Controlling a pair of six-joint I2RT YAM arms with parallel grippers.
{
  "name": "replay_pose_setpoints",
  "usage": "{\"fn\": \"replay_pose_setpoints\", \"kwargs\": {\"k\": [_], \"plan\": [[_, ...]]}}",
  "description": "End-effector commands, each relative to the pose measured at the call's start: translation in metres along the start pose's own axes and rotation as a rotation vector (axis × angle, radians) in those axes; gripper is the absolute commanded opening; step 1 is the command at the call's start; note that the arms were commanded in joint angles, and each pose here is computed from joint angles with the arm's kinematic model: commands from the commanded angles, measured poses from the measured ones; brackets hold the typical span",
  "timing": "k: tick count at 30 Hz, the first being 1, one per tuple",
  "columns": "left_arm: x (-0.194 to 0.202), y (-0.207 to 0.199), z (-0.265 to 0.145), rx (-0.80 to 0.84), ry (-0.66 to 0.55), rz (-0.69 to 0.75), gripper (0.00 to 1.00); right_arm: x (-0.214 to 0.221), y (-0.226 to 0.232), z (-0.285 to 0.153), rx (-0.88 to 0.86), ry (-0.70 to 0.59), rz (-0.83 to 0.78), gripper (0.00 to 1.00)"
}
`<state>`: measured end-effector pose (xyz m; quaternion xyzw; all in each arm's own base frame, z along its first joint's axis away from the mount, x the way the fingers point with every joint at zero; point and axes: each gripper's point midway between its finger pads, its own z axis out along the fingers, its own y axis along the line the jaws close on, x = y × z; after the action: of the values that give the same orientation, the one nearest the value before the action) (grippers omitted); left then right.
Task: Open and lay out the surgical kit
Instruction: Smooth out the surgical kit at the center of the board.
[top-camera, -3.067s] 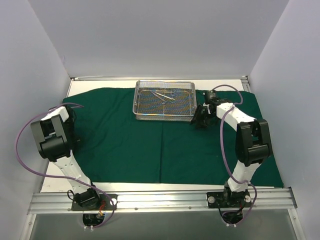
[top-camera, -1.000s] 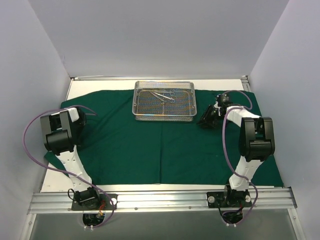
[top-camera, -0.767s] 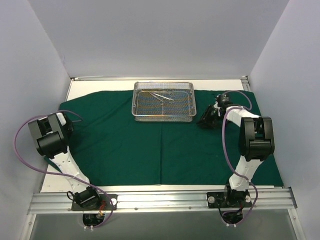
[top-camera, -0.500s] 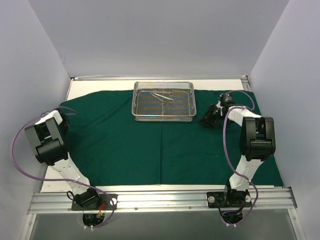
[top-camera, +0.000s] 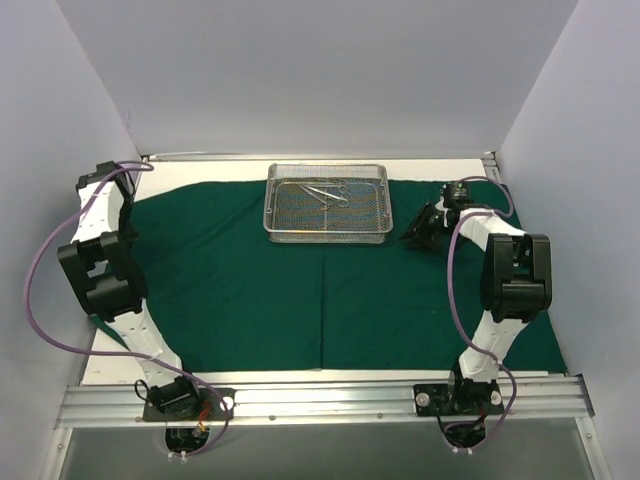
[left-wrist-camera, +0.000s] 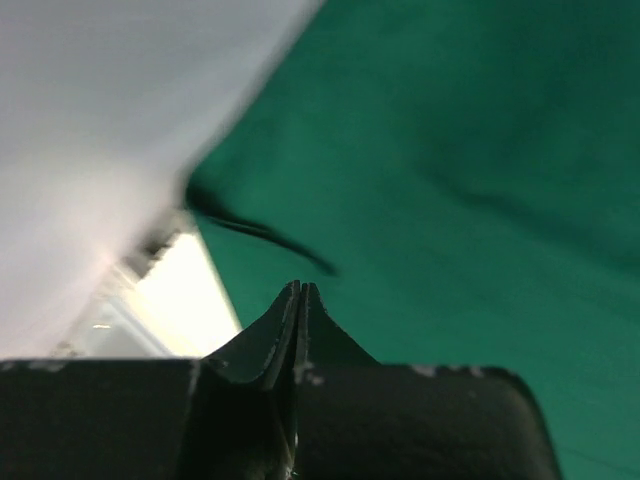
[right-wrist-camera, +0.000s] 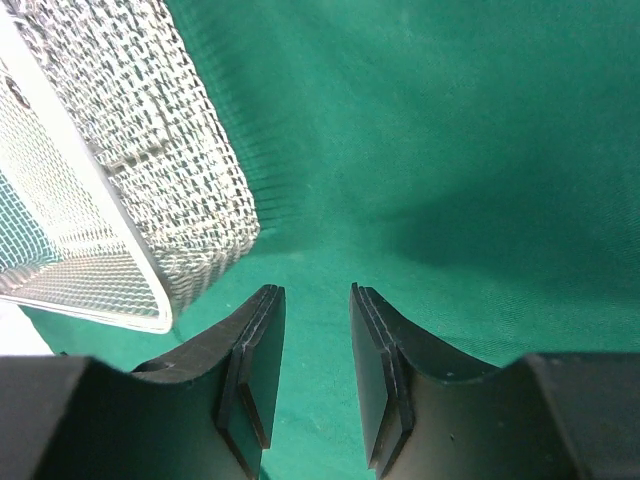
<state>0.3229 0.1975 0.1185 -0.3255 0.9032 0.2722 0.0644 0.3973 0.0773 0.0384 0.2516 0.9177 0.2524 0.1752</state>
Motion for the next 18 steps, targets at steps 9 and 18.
{"fn": "replay_pose_setpoints", "kwargs": {"k": [9,18], "plan": [[0.052,-0.133,0.017,0.171,0.216,-0.082,0.02,-0.019,0.005,-0.018,0.068,-0.025,-0.034,0.33],[0.063,-0.211,0.019,0.305,0.316,-0.041,0.02,-0.015,-0.002,-0.021,0.094,-0.018,-0.033,0.33]]}}
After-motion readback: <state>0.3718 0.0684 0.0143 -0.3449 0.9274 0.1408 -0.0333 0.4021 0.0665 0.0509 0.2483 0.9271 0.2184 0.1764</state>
